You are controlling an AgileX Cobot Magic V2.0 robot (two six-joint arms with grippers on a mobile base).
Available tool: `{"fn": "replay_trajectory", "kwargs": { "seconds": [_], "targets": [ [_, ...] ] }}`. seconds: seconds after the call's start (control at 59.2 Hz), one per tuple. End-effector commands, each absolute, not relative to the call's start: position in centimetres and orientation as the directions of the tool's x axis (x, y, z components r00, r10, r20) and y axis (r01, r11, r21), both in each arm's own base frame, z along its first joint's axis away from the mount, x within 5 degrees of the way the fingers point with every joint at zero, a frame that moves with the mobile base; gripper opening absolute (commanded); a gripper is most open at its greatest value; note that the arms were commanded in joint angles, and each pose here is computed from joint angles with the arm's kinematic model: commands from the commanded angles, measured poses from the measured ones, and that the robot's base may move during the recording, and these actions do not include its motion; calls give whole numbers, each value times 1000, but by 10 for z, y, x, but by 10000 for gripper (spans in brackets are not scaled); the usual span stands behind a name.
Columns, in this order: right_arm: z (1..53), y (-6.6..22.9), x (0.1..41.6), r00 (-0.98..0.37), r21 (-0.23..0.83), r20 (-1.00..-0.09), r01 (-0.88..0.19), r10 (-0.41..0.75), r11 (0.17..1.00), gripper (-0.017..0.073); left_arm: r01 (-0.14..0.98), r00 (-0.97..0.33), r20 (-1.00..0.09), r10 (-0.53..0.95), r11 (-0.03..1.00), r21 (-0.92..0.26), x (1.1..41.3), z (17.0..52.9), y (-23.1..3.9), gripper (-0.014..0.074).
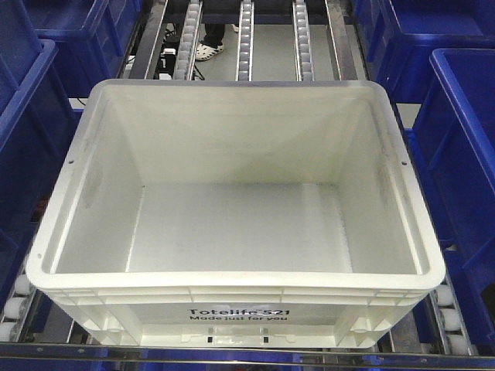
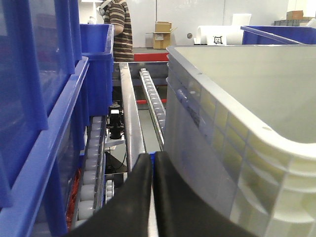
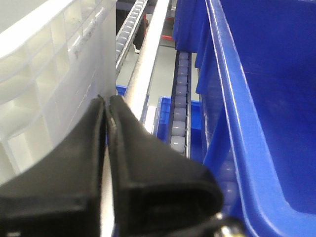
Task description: Move bin from left to right shelf
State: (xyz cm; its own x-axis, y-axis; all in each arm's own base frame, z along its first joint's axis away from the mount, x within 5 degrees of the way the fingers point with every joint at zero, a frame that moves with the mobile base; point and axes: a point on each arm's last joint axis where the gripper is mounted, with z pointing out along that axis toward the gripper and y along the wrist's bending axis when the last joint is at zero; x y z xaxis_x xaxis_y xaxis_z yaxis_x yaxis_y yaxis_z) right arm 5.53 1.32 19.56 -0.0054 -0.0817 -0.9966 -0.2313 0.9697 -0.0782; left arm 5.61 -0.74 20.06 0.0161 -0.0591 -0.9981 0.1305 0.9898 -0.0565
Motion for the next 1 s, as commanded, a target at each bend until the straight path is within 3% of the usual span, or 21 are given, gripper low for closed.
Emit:
{"fn": "replay_trajectory", "kwargs": {
  "seconds": [0.0,0.979],
  "targets": [
    [197,13,55,62,-92,-995,-224,-79,970,-8,138,86,-993,-80,988,-67,55,202,-7,-6],
    [197,13,55,62,-92,-995,-224,-79,970,-8,138,126,-988,-85,988,-67,55,206,-7,-6]
  ]
}}
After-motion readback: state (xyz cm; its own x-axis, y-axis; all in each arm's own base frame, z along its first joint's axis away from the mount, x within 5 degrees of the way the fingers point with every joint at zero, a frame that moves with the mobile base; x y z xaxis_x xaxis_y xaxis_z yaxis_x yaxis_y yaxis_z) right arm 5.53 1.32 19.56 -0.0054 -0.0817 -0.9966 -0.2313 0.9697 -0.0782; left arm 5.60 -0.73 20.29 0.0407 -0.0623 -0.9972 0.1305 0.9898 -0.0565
